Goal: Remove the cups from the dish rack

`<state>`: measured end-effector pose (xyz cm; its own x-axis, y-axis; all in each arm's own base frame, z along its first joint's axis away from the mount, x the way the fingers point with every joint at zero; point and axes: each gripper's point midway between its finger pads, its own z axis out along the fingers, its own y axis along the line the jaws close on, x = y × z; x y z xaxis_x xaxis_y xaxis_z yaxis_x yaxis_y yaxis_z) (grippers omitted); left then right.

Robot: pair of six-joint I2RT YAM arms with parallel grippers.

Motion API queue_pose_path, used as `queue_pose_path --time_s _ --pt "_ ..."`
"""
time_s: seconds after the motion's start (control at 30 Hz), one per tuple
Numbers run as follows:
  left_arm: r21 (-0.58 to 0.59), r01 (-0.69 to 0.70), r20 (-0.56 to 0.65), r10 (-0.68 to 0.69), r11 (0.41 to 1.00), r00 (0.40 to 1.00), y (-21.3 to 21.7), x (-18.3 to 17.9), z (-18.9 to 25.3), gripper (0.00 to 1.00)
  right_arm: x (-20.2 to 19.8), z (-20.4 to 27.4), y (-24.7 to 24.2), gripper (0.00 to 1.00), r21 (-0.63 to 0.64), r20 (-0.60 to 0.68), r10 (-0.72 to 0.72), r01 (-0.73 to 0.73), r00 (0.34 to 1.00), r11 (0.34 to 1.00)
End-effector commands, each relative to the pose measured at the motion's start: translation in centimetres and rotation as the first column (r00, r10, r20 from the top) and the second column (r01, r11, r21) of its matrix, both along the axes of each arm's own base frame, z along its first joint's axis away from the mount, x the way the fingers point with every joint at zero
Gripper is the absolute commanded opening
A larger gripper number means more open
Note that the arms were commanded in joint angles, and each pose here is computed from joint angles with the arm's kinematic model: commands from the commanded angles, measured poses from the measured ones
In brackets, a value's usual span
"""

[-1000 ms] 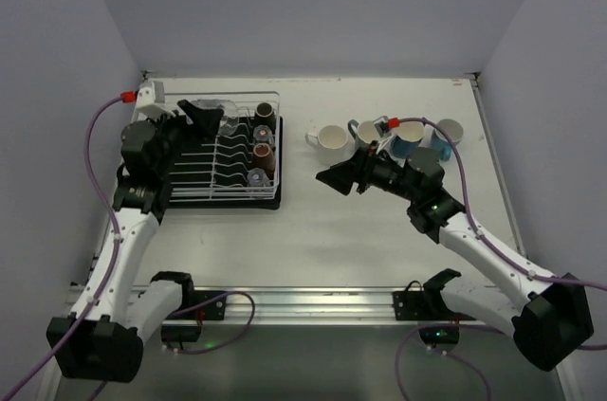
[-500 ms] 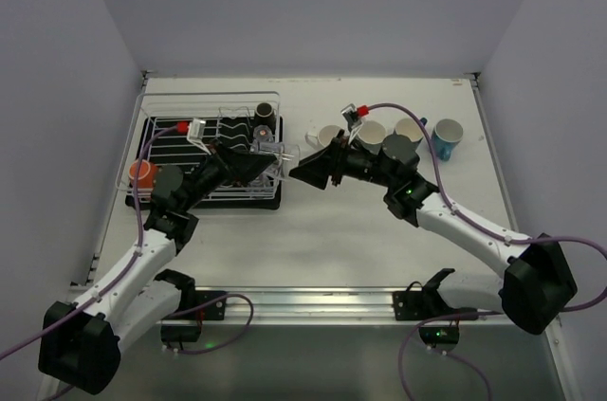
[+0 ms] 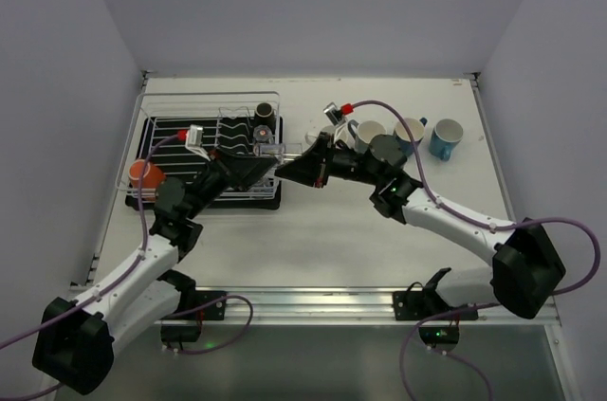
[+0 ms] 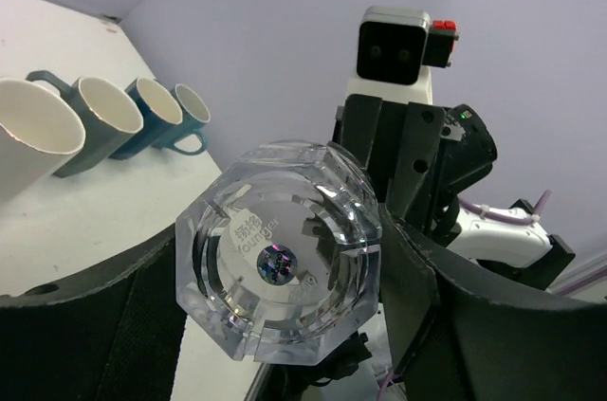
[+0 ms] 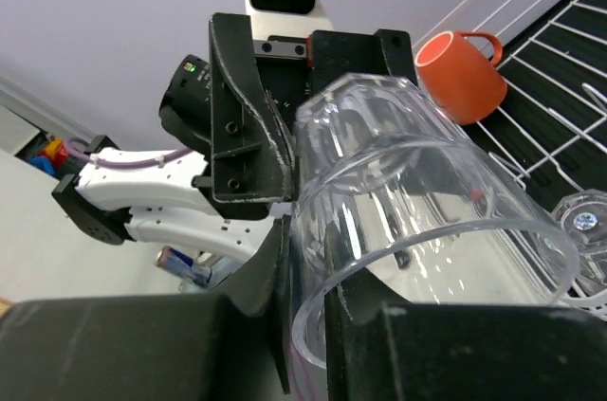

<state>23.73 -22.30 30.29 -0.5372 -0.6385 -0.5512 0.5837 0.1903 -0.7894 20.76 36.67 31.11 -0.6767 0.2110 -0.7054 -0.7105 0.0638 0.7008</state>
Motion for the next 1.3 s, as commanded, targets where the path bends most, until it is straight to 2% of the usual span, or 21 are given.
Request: queue_pose_path --time_s 0.0,0.07,0.1,0.13,0.17,0.2,0.23,0.27,0.3,0.33,0.37,0.4,0.43,0.47,0.53,0.57,0.67,0.73,0.9,1.27 --pt "-0.005 -0.023 0.126 0.024 1.0 0.992 0.3 -0.8 2.9 0.76 -0.2 2.6 -0.7 0.05 0.086 0.081 -0.051 0.044 0.995 0.995" --pt "0.042 -0.053 0.126 0.047 0.998 0.991 0.6 -0.7 3.4 0.93 0.1 1.6 -1.2 0.0 0.026 0.096 -0.083 0.081 0.992 0.996" --pt "0.087 -0.099 0.162 0.084 0.991 0.983 0.9 -0.3 3.5 1.0 -0.1 2.3 -1.7 0.0 0.015 0.116 -0.098 0.097 0.988 0.995" --pt "0.118 -0.123 0.17 0.102 0.985 0.98 1.2 -0.1 3.5 1.0 0.5 2.1 -2.1 0.0 -0.013 0.126 -0.139 0.142 0.982 0.99" --pt "0.161 -0.147 0.166 0.12 0.976 0.979 1.6 -0.3 3.9 1.0 0.9 0.3 -2.6 0.0 -0.108 0.131 -0.161 0.175 0.978 0.979" --pt "0.216 -0.215 0.211 0.17 0.952 0.963 2.3 0.4 3.9 1.0 1.0 1.3 -3.2 0.0 -0.126 0.159 -0.187 0.207 0.969 0.97" --pt "0.26 -0.251 0.22 0.196 0.932 0.956 2.9 0.6 3.9 1.0 1.7 -1.4 -4.3 0.0 -0.261 0.12 -0.234 0.259 0.965 0.93" --pt "0.336 -0.283 0.194 0.228 0.899 0.954 3.8 0.6 3.7 1.0 2.3 -1.8 -5.1 0.0 -0.318 0.18 -0.25 0.297 0.951 0.9" --pt "0.403 -0.365 0.233 0.291 0.839 0.928 5.2 1.4 3.4 1.0 2.9 -1.6 -5.7 0.0 -0.37 0.195 -0.274 0.329 0.942 0.869" --pt "0.46 -0.386 0.22 0.318 0.8 0.922 6.1 1.4 2.6 1.0 3.3 -2.5 -6.4 0.0 -0.436 0.207 -0.29 0.353 0.935 0.828" --pt "0.533 -0.396 0.202 0.342 0.748 0.918 7.1 1.2 1.8 1.0 3.6 -5.2 -8.3 0.0 -0.565 0.22 -0.306 0.376 0.926 0.734" --pt "0.581 -0.433 0.23 0.372 0.689 0.899 8.3 1.5 1.2 1.0 4.1 -4.8 -8.9 0.0 -0.599 0.242 -0.315 0.397 0.918 0.696" --pt "0.611 -0.436 0.232 0.377 0.661 0.897 8.8 1.4 0.7 1.0 4.7 -6.7 -9.3 0.0 -0.669 0.236 -0.313 0.387 0.92 0.635" --pt "0.649 -0.425 0.221 0.377 0.631 0.899 9.3 1.1 -0.3 1.0 4.6 -8.5 -10.9 0.0 -0.751 0.242 -0.307 0.378 0.921 0.542" --pt "0.685 -0.425 0.231 0.376 0.592 0.897 9.9 0.8 -1.2 1.0 5.2 -9.1 -11.5 0.0 -0.801 0.245 -0.298 0.366 0.923 0.474" --pt "0.701 -0.413 0.226 0.368 0.581 0.902 10.1 0.5 -2.1 1.0 5.2 -11.1 -11.9 0.0 -0.853 0.22 -0.286 0.326 0.933 0.408" --pt "0.725 -0.444 0.244 0.406 0.527 0.88 11.5 0.4 -3.6 1.0 6.2 -13.3 -12.3 0.0 -0.905 0.211 -0.276 0.294 0.938 0.307" --pt "0.725 -0.48 0.263 0.447 0.493 0.855 12.5 0.4 -4.1 1.0 6.5 -14.2 -12.0 0.0 -0.919 0.203 -0.275 0.28 0.94 0.277" --pt "0.717 -0.524 0.284 0.493 0.46 0.822 13.6 0.5 -4.4 1.0 7.3 -17.8 -11.8 0.0 -0.963 0.191 -0.261 0.233 0.946 0.137" --pt "0.705 -0.574 0.3 0.558 0.416 0.773 15.6 0.8 -4.0 1.0 8.2 -22.1 -10.1 0.04 -0.982 0.184 -0.225 0.19 0.957 0.006"
